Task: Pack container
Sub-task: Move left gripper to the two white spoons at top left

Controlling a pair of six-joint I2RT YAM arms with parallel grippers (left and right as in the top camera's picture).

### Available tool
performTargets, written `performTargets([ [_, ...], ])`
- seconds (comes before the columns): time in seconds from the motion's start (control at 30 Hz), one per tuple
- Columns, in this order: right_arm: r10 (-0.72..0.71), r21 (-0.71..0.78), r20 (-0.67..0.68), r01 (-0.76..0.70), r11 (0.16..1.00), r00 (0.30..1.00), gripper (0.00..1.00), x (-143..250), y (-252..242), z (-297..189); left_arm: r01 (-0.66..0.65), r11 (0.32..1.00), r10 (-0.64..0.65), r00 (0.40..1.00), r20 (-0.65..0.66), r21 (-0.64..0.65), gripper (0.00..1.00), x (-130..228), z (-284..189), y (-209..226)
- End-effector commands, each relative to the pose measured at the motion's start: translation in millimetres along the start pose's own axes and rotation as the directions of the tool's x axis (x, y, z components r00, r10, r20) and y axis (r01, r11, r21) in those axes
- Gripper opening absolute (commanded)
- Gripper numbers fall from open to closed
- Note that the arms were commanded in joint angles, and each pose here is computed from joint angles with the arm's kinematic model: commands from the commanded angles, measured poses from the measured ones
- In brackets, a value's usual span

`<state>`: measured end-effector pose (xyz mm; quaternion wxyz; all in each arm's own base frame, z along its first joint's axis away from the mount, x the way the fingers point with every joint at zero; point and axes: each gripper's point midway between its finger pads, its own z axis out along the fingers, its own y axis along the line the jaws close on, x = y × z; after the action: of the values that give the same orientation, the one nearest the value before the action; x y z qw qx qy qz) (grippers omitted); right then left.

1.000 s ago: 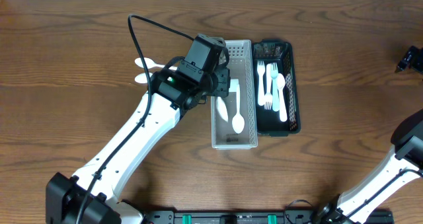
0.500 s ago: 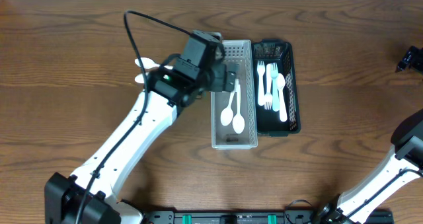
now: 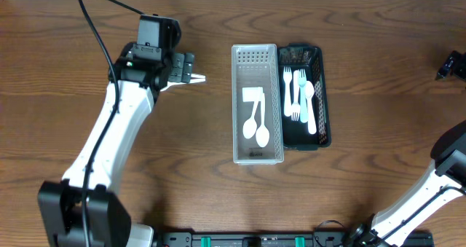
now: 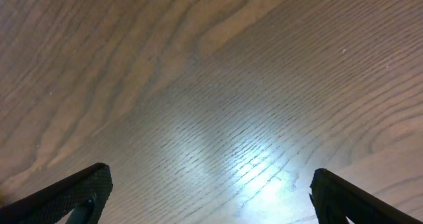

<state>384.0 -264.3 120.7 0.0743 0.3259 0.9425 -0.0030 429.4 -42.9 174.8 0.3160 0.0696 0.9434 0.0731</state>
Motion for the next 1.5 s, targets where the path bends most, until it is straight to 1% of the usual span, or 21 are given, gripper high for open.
performTargets([
  [0.0, 0.012, 0.001, 0.022, -0.012, 1.0, 1.0, 0.99, -0.6, 0.7, -10.3, 0.125, 0.992, -0.127, 0.99, -0.059, -0.036, 0.98, 13.0, 20.4, 8.8],
  [0.07, 0.011, 0.001, 0.022, -0.011, 1.0, 1.0, 0.99, -0.6, 0.7, -10.3, 0.307, 0.952, -0.305, 0.947, -0.102, -0.001, 0.98, 21.1, 26.9, -2.9],
  [0.13, 0.012, 0.001, 0.022, -0.012, 1.0, 1.0, 0.99, -0.7, 0.7, -10.3, 0.42, 0.905, -0.404, 0.898, -0.177, 0.066, 0.98, 29.8, 29.1, -23.1],
  [0.23, 0.012, 0.001, 0.022, -0.012, 1.0, 1.0, 0.99, -0.6, 0.7, -10.3, 0.448, 0.884, -0.412, 0.882, -0.23, 0.133, 0.98, 33.6, 28.6, -38.8],
  [0.3, 0.012, 0.001, 0.022, -0.012, 1.0, 1.0, 0.99, -0.6, 0.7, -10.3, 0.478, 0.869, -0.442, 0.867, -0.231, 0.13, 0.98, 32.3, 28.6, -39.2],
  [0.43, 0.012, 0.001, 0.022, -0.012, 1.0, 1.0, 0.99, -0.6, 0.7, -10.3, 0.611, 0.781, -0.56, 0.777, -0.288, 0.132, 0.98, 34.5, 25.7, -48.8],
  [0.5, 0.011, 0.001, 0.022, -0.011, 1.0, 1.0, 0.99, -0.6, 0.7, -10.3, 0.621, 0.763, -0.551, 0.77, -0.322, 0.18, 0.98, 33.7, 22.5, -59.1],
  [0.63, 0.013, 0.001, 0.022, -0.013, 1.0, 1.0, 0.99, -0.7, 0.4, -10.3, 0.63, 0.754, -0.582, 0.772, -0.256, 0.188, 0.98, 18.1, 26.7, -52.1],
  [0.67, 0.013, 0.001, 0.022, -0.013, 1.0, 1.0, 0.99, -0.7, 0.4, -10.3, 0.667, 0.728, -0.627, 0.741, -0.241, 0.158, 0.98, 16.1, 28.4, -45.6],
  [0.7, 0.012, 0.001, 0.022, -0.012, 1.0, 1.0, 0.99, -0.6, 0.5, -10.3, 0.728, 0.676, -0.696, 0.681, -0.227, 0.113, 0.98, 15.5, 30.1, -37.1],
  [0.77, 0.012, 0.001, 0.022, -0.012, 1.0, 1.0, 0.99, -0.6, 0.5, -10.3, 0.81, 0.58, -0.783, 0.583, -0.219, 0.081, 0.98, 12.9, 32.1, -27.9],
  [0.87, 0.013, 0.001, 0.022, -0.013, 1.0, 1.0, 0.99, -0.6, 0.4, -10.3, 0.896, 0.441, -0.872, 0.44, -0.215, 0.048, 0.98, 9.9, 32.6, -19.7],
  [0.93, 0.013, 0.001, 0.022, -0.013, 1.0, 1.0, 0.99, -0.6, 0.4, -10.3, 0.943, 0.331, -0.915, 0.33, -0.232, 0.037, 0.98, 6.0, 30.6, -21.2],
  [1.0, 0.013, 0.001, 0.022, -0.013, 1.0, 1.0, 0.99, -0.6, 0.4, -10.3, 0.965, 0.258, -0.93, 0.259, -0.261, 0.037, 0.98, 2.6, 28.0, -26.9],
  [1.03, 0.012, 0.001, 0.022, -0.012, 1.0, 1.0, 0.99, -0.6, 0.4, -10.3, 0.971, 0.236, -0.931, 0.239, -0.277, 0.043, 0.98, 0.6, 26.8, -32.1],
  [1.1, 0.013, 0.001, 0.022, -0.013, 1.0, 1.0, 0.99, -0.6, 0.4, -10.3, 0.967, 0.241, -0.925, 0.253, -0.282, 0.076, 0.98, -6.6, 25.4, -39.8],
  [1.2, 0.013, 0.001, 0.022, -0.013, 1.0, 1.0, 0.99, -0.6, 0.4, -10.3, 0.964, 0.254, -0.92, 0.264, -0.29, 0.071, 0.98, -4.4, 24.1, -46.3],
  [1.3, 0.013, 0.001, 0.022, -0.013, 1.0, 1.0, 0.99, -0.7, 0.4, -10.3, 0.964, 0.253, -0.93, 0.265, -0.255, 0.081, 0.98, -8.5, 28.1, -41.4],
  [1.37, 0.013, 0.001, 0.022, -0.013, 1.0, 1.0, 0.99, -0.6, 0.4, -10.3, 0.973, 0.212, -0.948, 0.228, -0.222, 0.094, 0.98, -16.3, 31.7, -36.5],
  [1.43, 0.013, 0.001, 0.022, -0.013, 1.0, 1.0, 0.99, -0.6, 0.4, -10.3, 0.982, 0.177, -0.968, 0.185, -0.17, 0.062, 0.98, -13.8, 37.1, -27.1],
  [1.47, 0.013, 0.001, 0.022, -0.013, 1.0, 1.0, 0.99, -0.7, 0.4, -10.3, 0.983, 0.179, -0.972, 0.184, -0.144, 0.046, 0.98, -11.3, 40.6, -22.3],
])
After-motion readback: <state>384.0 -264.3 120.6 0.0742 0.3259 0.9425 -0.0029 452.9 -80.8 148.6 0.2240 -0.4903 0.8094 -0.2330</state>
